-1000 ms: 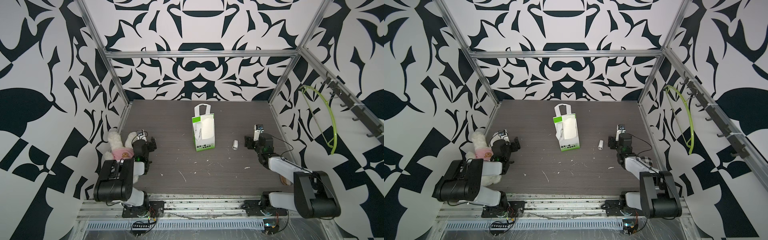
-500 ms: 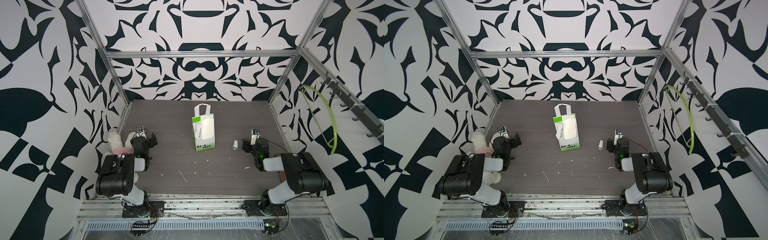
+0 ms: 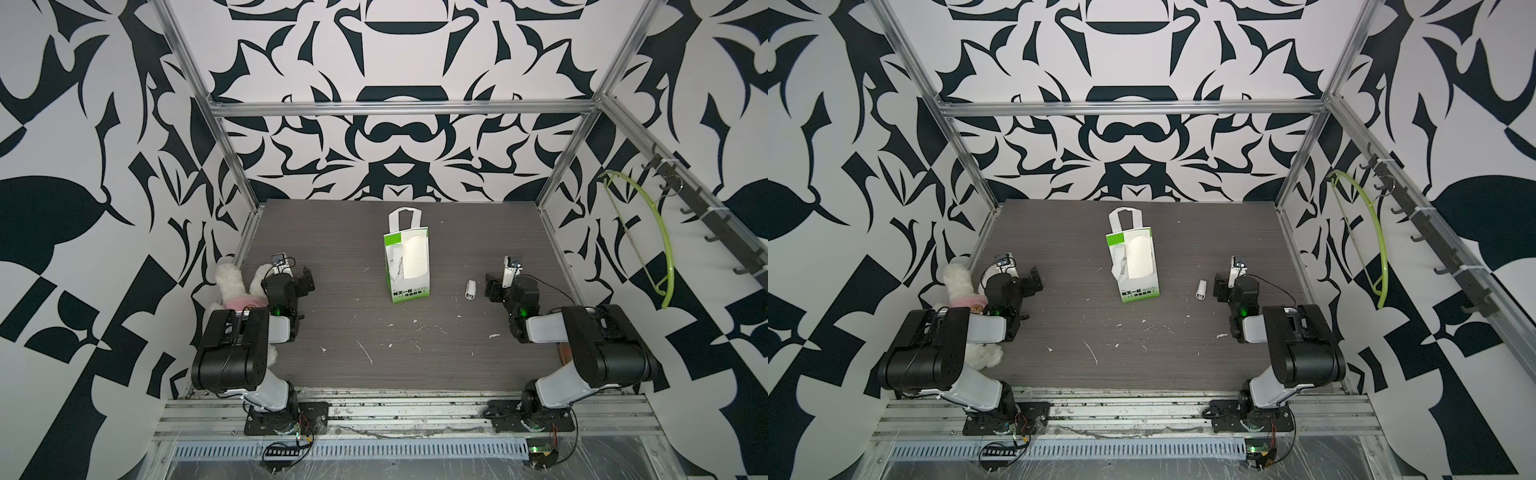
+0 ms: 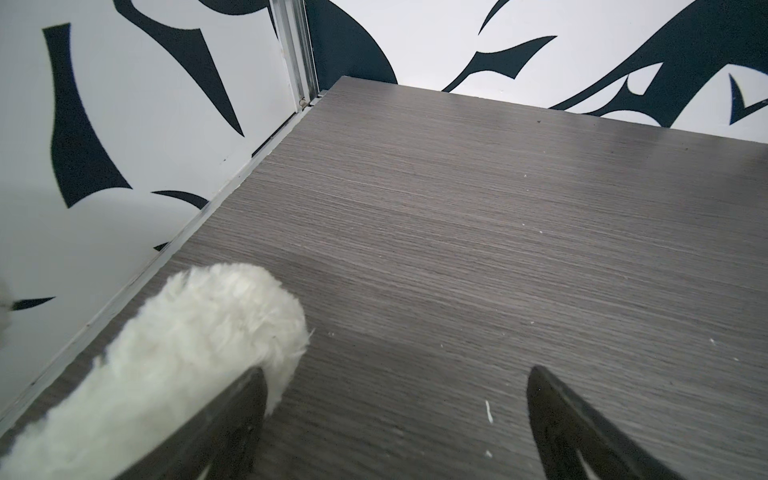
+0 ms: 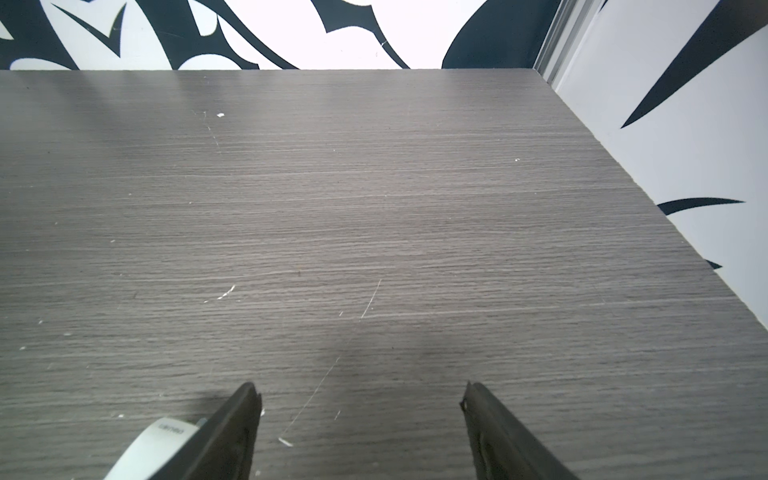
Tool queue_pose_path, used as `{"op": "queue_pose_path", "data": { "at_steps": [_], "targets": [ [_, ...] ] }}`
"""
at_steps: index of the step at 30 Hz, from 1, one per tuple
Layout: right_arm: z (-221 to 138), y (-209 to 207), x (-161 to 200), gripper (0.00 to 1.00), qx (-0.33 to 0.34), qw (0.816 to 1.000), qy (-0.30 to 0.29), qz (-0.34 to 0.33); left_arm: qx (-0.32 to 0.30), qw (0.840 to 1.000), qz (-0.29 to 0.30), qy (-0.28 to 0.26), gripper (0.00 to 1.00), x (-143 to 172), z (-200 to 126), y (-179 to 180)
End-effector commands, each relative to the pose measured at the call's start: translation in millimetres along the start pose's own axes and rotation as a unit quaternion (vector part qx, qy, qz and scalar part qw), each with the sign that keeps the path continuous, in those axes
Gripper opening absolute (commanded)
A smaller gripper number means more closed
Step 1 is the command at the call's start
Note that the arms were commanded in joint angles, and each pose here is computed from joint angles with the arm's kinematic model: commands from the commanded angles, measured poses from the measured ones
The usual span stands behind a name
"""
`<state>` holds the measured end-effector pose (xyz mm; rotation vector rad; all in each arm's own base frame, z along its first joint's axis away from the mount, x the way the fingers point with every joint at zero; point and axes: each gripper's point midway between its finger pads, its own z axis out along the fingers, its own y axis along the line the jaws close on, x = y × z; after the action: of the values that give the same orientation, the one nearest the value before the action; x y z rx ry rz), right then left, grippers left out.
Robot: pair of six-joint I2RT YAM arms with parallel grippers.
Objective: Staple the receipts to the bags
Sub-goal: Reset both arms
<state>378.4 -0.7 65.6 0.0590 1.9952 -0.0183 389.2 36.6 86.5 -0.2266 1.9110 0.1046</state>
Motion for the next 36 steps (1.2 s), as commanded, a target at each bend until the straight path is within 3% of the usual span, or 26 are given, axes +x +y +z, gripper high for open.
{"op": "queue_pose_path", "data": {
  "at_steps": [1,5,8,10,12,13,14,16,18,23,36],
  "targets": [
    [-1.5,-2.2,-15.5,0.79,0.006,1.000,-0.029,0.002,-0.005,1.000,-0.002,-0.003,0.99,-4.0,1.0,2.6],
    [-1.3,-2.2,-16.1,0.80,0.006,1.000,-0.029,0.003,-0.009,1.000,-0.005,-0.011,0.99,-4.2,-2.4,5.0],
    [-1.4,-2.0,-15.3,0.80,0.005,1.000,-0.028,0.002,-0.017,0.996,-0.019,-0.084,0.99,-7.7,-32.7,11.3],
    [-1.3,-2.3,-15.2,0.80,0.006,1.000,-0.028,0.002,-0.034,0.993,-0.032,-0.111,0.99,-12.4,-33.9,19.7],
    [-0.9,-2.4,-15.3,0.80,0.007,1.000,-0.027,0.002,-0.051,0.995,-0.026,-0.076,0.99,-11.0,-16.7,21.7],
    [-0.9,-2.3,-14.9,0.80,0.006,1.000,-0.027,0.002,-0.041,0.999,-0.023,-0.027,0.99,-4.6,-10.5,16.6],
    [-1.1,-2.3,-14.9,0.80,0.006,1.000,-0.027,0.002,-0.008,1.000,-0.012,-0.017,0.99,-6.1,-10.7,4.8],
    [-1.7,-1.7,-15.5,0.80,0.004,1.000,-0.029,0.002,0.045,0.997,0.020,-0.057,0.99,-4.8,-23.1,-14.8],
    [-1.4,-1.8,-15.1,0.80,0.005,1.000,-0.028,0.002,0.032,0.995,0.017,-0.089,0.99,-9.1,-27.8,-10.5],
    [-0.9,-1.2,-14.8,0.80,0.004,1.000,-0.027,0.002,-0.001,1.000,0.015,-0.004,0.99,-4.0,-1.5,-4.7],
    [-0.7,-0.9,-15.8,0.84,0.003,1.000,-0.027,0.002,0.012,1.000,0.001,0.001,0.99,-3.5,3.0,-2.2]
  ]
}}
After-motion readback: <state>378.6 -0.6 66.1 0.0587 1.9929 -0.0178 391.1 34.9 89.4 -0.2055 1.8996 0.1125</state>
